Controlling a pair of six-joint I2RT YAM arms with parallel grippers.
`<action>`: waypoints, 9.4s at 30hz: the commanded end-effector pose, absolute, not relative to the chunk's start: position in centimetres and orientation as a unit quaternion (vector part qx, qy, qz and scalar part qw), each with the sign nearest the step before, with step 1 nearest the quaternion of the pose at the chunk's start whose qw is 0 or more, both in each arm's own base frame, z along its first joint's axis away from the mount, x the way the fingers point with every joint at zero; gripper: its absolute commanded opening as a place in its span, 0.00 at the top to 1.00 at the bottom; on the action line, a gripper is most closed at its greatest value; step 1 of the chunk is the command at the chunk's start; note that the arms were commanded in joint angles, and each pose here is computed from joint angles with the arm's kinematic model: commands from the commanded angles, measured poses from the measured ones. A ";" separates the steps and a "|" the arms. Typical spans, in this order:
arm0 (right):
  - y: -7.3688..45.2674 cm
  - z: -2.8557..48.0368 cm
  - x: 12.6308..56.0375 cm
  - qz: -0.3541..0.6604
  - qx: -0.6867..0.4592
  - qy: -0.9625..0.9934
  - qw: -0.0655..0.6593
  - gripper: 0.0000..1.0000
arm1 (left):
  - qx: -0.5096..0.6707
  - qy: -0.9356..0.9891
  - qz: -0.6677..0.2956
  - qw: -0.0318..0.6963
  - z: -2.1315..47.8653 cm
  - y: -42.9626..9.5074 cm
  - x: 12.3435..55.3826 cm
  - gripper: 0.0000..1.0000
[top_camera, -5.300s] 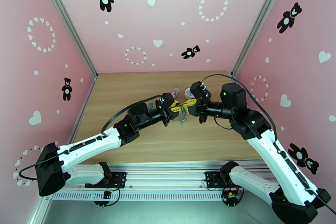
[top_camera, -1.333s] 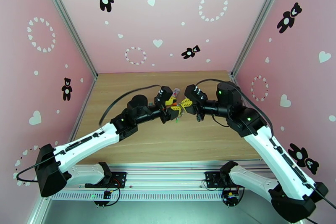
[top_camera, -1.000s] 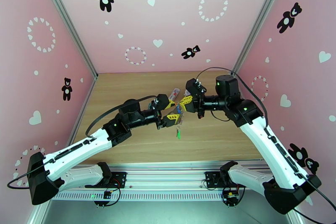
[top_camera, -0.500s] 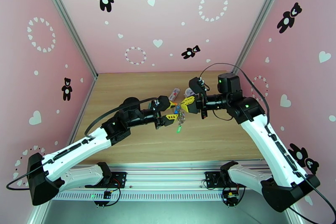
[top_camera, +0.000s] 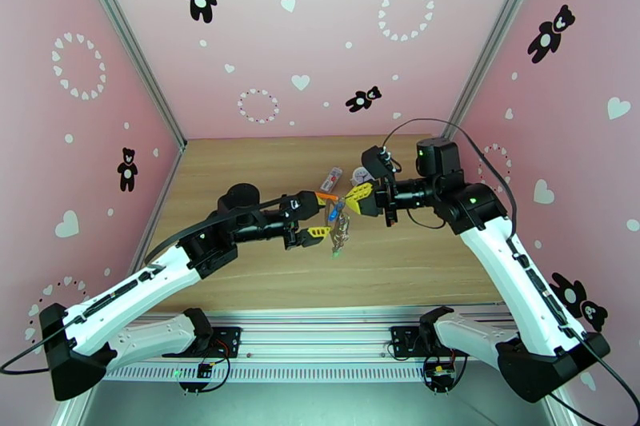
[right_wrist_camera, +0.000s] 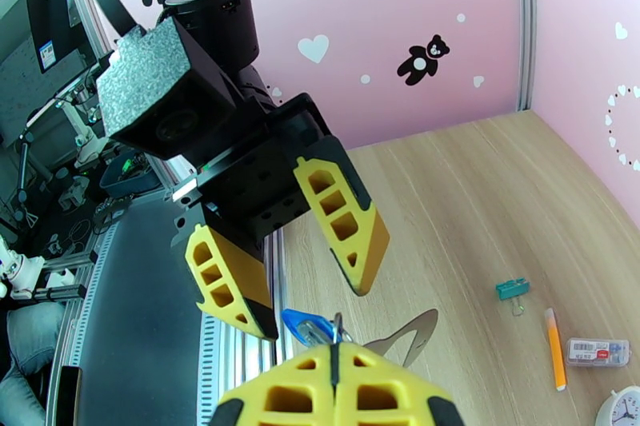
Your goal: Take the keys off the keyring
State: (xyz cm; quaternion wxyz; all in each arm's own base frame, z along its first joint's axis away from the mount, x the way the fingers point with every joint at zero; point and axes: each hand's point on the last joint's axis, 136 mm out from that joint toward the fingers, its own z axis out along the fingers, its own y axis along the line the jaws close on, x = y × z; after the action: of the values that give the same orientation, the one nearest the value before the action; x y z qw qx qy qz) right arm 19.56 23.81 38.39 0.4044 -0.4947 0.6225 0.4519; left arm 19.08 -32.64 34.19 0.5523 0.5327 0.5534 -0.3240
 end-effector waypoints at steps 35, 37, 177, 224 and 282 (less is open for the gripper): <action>24.7 39.5 18.6 0.439 -0.555 0.552 0.440 1.00 | 0.543 0.518 -0.359 0.556 35.8 -35.9 20.4 0.65; 24.7 39.5 18.6 0.440 -0.555 0.552 0.440 1.00 | 0.541 0.514 -0.364 0.557 36.0 -35.9 20.2 0.68; 20.6 3.9 13.1 0.253 -0.106 0.958 0.081 0.70 | -0.027 0.927 -0.345 0.148 9.5 -32.3 15.0 0.58; 16.2 5.3 13.0 0.300 -0.074 0.943 0.125 0.63 | -0.109 0.977 -0.164 0.079 2.5 -36.7 13.6 0.90; 22.6 34.9 20.0 0.457 -0.288 0.771 0.337 0.62 | -0.069 0.862 -0.489 0.111 33.9 -35.4 23.2 1.00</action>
State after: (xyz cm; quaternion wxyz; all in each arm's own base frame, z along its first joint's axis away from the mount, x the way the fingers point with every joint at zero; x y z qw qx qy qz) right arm 21.23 21.95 31.86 0.3129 -0.2344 0.8152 0.4273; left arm 23.42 -35.44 29.82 0.0975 -0.0897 0.8885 -0.4393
